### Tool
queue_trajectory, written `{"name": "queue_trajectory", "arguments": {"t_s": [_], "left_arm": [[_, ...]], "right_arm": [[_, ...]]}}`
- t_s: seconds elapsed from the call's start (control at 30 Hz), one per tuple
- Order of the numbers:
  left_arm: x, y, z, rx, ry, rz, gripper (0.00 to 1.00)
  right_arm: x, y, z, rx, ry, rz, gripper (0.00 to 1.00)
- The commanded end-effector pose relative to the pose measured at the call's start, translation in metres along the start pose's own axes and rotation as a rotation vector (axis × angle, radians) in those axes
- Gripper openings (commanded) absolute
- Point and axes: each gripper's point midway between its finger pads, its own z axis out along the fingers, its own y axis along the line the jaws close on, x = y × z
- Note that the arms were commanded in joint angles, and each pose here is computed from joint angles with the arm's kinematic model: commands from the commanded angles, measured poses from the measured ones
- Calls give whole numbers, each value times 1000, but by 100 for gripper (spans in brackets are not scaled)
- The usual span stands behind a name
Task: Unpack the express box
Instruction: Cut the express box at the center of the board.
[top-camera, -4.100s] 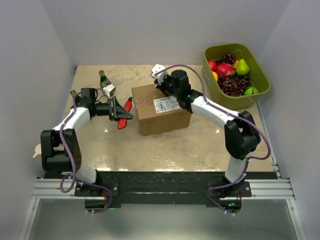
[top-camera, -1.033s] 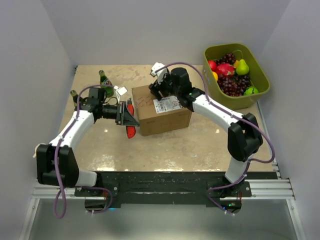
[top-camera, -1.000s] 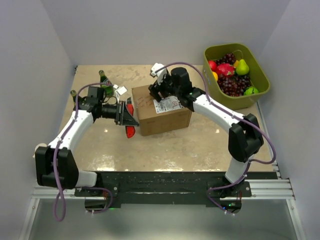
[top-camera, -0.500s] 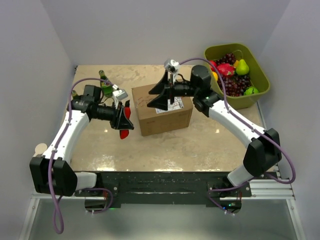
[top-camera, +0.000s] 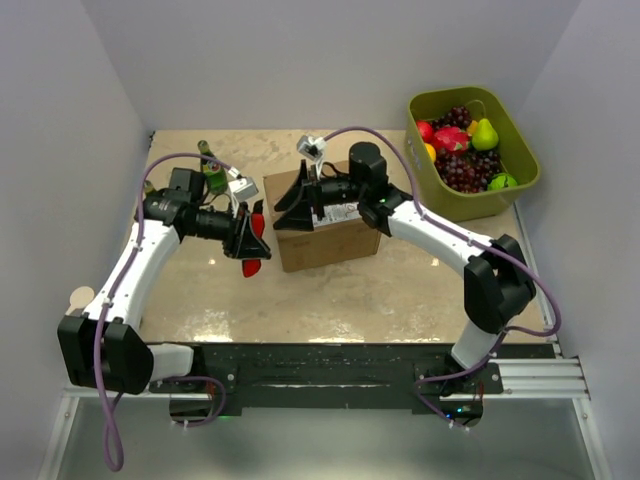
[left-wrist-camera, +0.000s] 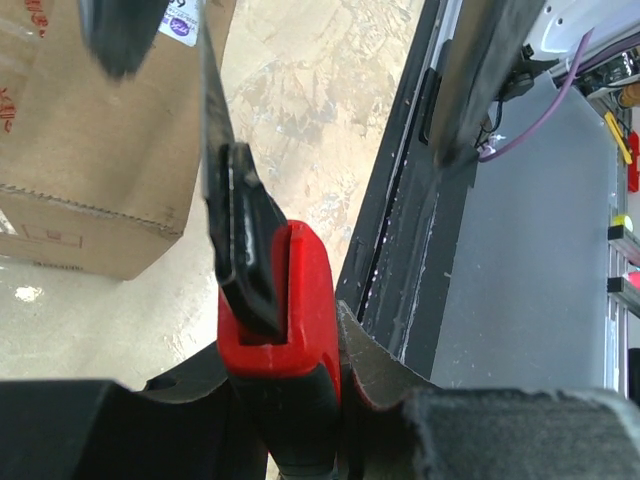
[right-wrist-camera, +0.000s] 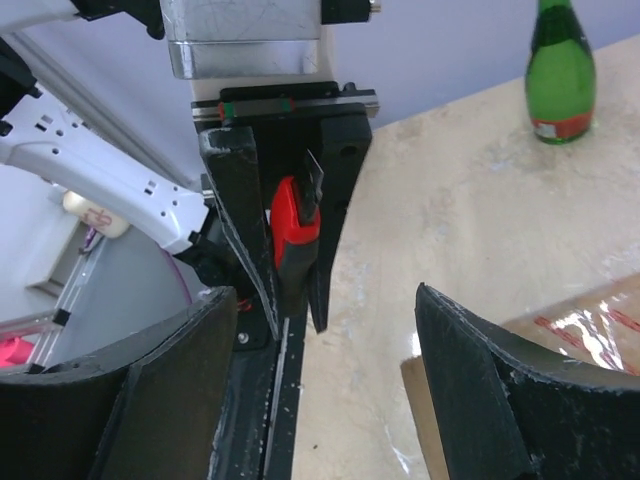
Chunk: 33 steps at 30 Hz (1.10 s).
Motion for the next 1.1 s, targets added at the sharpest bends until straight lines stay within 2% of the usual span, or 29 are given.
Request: {"name": "queue_trajectory", "arguments": {"t_s": [0.0,0.5,0.63,0.8,1.07], "left_arm": [[-20,-15,-4,21,-46,95,0],[-26,-21,-2,38,-68,101,0],[-25,-20,-2,35,-65,103,0],[-20,-19,1,39,-53,88,0],[-20,-18,2,41,-51,86,0]], "right_arm": [[-31,34,15,-100,-56,-77,74],[-15,44,41,-176,-9,-76,60],[-13,43,43,-179,-9,-72,48],[-19,44,45,-187,-26,-80,40],[-16,40,47,-179,-23,-69,12]]}}
